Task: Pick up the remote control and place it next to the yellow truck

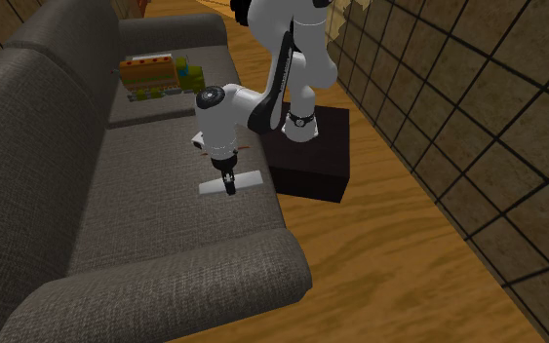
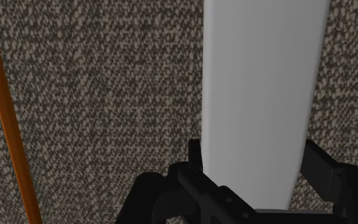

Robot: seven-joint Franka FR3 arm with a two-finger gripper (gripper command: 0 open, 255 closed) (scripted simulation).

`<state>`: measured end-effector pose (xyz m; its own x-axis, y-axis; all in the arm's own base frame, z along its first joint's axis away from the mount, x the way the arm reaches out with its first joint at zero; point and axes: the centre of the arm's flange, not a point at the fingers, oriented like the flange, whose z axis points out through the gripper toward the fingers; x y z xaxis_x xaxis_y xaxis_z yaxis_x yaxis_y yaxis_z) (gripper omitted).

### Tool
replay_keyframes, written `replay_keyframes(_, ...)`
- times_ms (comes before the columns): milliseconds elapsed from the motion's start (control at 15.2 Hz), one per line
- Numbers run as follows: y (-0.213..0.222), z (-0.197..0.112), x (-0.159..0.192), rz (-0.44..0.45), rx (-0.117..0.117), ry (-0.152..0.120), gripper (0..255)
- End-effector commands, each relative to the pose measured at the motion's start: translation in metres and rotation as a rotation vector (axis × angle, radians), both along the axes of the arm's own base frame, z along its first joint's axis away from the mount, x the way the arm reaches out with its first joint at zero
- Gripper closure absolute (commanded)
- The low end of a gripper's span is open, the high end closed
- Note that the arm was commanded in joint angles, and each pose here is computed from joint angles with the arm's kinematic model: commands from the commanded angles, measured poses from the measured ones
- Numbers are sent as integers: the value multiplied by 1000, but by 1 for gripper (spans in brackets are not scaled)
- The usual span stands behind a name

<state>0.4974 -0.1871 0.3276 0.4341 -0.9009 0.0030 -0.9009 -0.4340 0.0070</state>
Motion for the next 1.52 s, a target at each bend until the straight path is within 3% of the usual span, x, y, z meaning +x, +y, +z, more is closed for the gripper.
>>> replay_keyframes(0,0,0,0,0,0,0,255)
replay_keyframes(198,0,0,0,0,0,0,255)
replay_keyframes(1452,0,100,0,0,0,0,255)
